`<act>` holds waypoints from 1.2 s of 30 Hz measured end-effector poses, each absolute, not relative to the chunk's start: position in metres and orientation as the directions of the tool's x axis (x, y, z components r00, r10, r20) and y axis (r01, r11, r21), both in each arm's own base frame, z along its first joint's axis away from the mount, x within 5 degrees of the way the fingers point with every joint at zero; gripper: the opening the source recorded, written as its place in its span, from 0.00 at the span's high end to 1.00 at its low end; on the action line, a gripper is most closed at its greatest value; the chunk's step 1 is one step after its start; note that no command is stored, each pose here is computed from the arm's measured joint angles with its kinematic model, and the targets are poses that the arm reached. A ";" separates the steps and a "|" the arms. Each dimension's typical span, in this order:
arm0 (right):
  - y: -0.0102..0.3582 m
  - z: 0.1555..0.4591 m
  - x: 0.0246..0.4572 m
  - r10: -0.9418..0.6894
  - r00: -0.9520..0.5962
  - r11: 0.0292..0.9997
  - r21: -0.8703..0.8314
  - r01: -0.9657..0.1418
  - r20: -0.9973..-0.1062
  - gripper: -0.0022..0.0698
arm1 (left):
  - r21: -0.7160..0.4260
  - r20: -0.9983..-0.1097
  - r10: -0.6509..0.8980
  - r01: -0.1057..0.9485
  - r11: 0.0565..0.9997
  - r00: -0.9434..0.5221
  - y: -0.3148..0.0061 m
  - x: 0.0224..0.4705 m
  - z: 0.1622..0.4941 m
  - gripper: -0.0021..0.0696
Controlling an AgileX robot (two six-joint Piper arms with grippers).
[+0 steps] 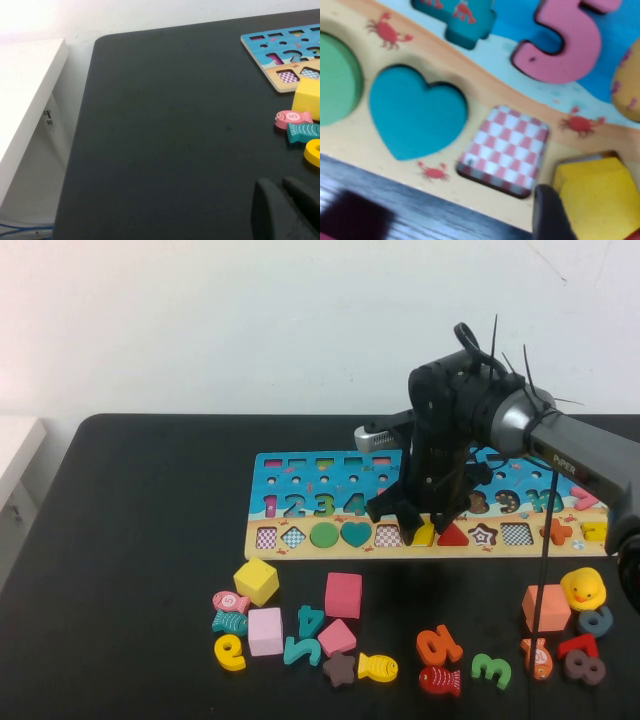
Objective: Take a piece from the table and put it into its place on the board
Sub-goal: Place the "five-pointed star" into the hole of the five-pointed star
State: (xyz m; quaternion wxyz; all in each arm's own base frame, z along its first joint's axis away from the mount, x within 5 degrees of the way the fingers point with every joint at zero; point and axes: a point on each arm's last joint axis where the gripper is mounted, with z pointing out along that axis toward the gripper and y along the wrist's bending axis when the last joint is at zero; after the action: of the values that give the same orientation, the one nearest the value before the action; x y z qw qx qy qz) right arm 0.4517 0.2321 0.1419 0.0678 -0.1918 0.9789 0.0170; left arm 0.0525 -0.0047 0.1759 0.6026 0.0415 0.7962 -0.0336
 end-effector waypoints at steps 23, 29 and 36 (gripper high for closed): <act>0.230 0.153 0.458 -0.382 -0.912 0.924 -0.033 -0.382 -0.149 0.24 | -0.006 -0.962 0.023 0.106 0.994 -0.271 -0.005 0.052 0.176 0.97; 0.231 0.167 0.457 -0.415 -0.895 0.909 -0.023 -0.417 -0.164 0.31 | -0.006 -0.962 0.023 0.106 0.994 -0.271 -0.005 0.052 0.176 0.97; 0.244 0.167 0.451 -0.483 -0.860 0.858 0.107 -0.502 -0.167 0.88 | -0.006 -0.962 0.023 0.106 0.994 -0.271 -0.005 0.052 0.176 0.97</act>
State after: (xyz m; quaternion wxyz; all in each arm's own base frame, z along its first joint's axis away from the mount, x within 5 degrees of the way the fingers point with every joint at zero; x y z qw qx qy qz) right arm 0.4505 0.2437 0.1671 0.0671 -0.2560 0.9615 0.0734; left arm 0.0525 -0.0047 0.1759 0.6026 0.0407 0.7963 -0.0343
